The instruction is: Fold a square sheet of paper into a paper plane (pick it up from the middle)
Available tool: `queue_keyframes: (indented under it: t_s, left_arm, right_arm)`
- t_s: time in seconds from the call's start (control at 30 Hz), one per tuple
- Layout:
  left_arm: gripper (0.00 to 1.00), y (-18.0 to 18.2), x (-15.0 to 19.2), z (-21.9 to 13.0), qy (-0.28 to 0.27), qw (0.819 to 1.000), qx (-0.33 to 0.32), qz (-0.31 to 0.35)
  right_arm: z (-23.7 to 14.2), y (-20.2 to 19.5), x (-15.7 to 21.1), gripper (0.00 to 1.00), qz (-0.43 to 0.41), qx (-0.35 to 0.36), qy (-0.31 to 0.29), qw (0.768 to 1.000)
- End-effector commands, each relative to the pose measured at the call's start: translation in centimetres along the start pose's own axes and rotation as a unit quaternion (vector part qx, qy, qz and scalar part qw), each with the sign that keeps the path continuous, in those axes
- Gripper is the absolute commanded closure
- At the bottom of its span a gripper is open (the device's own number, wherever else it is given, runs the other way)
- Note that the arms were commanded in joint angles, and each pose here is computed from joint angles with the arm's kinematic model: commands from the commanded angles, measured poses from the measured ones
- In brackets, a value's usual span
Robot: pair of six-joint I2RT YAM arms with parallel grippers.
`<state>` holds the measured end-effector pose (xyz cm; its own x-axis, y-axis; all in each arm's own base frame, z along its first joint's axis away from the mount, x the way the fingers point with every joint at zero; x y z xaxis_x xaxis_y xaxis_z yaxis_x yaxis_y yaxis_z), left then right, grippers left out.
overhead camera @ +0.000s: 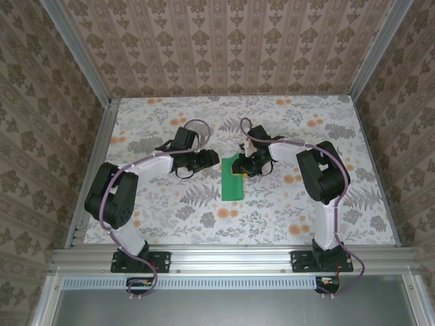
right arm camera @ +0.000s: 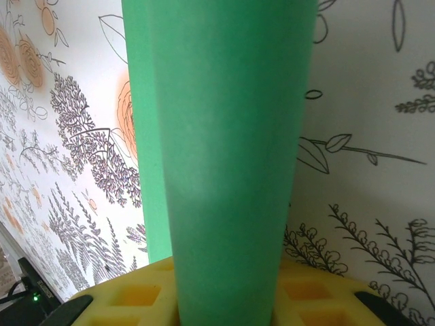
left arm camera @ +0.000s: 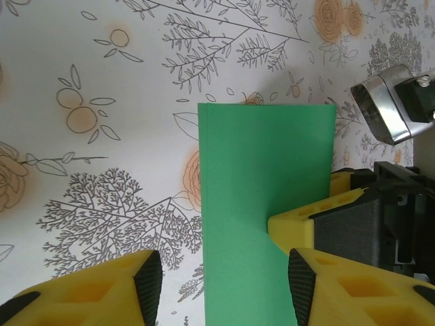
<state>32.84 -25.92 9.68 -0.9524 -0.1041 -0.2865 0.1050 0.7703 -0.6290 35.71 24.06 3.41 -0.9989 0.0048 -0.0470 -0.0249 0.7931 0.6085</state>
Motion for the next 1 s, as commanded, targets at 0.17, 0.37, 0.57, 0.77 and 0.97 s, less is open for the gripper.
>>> queue_keyframes:
  t_s: [0.17,0.37,0.57,0.77,0.97]
  left_arm:
    - [0.49,0.4,0.6,0.2,-0.017,1.0,-0.013,-0.022]
    - [0.51,1.1,0.5,0.1,-0.034,0.998,-0.025,-0.036]
    - [0.51,1.9,0.2,0.2,-0.047,0.997,-0.037,-0.054]
    - [0.51,2.6,0.0,-0.1,-0.054,0.995,-0.043,-0.068]
    - [0.51,2.7,0.1,0.0,-0.049,0.996,-0.04,-0.069]
  right_arm:
    - [0.7,-2.6,0.8,0.7,0.013,0.056,0.011,0.998]
    - [0.5,-3.0,0.8,0.72,0.014,0.066,0.006,0.998]
    - [0.7,-3.3,1.0,0.7,0.029,0.07,0.008,0.997]
    - [0.9,-3.8,1.1,0.67,0.033,0.078,0.015,0.996]
    - [1.2,-4.4,1.4,0.68,0.023,0.09,0.024,0.995]
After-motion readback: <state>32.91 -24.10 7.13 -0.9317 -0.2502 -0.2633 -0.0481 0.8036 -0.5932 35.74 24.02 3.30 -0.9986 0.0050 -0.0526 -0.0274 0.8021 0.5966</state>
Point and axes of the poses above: each hand's point on the last joint's axis, 136 mm out from that joint toward the fingers, its own z axis out along the fingers, its own y axis along the line the jaws close on, x = y × z, the point moved 2 cm from there along -z, back along the fingers, and after that the axes turned 1 degree about z, right-handed, at the moved point
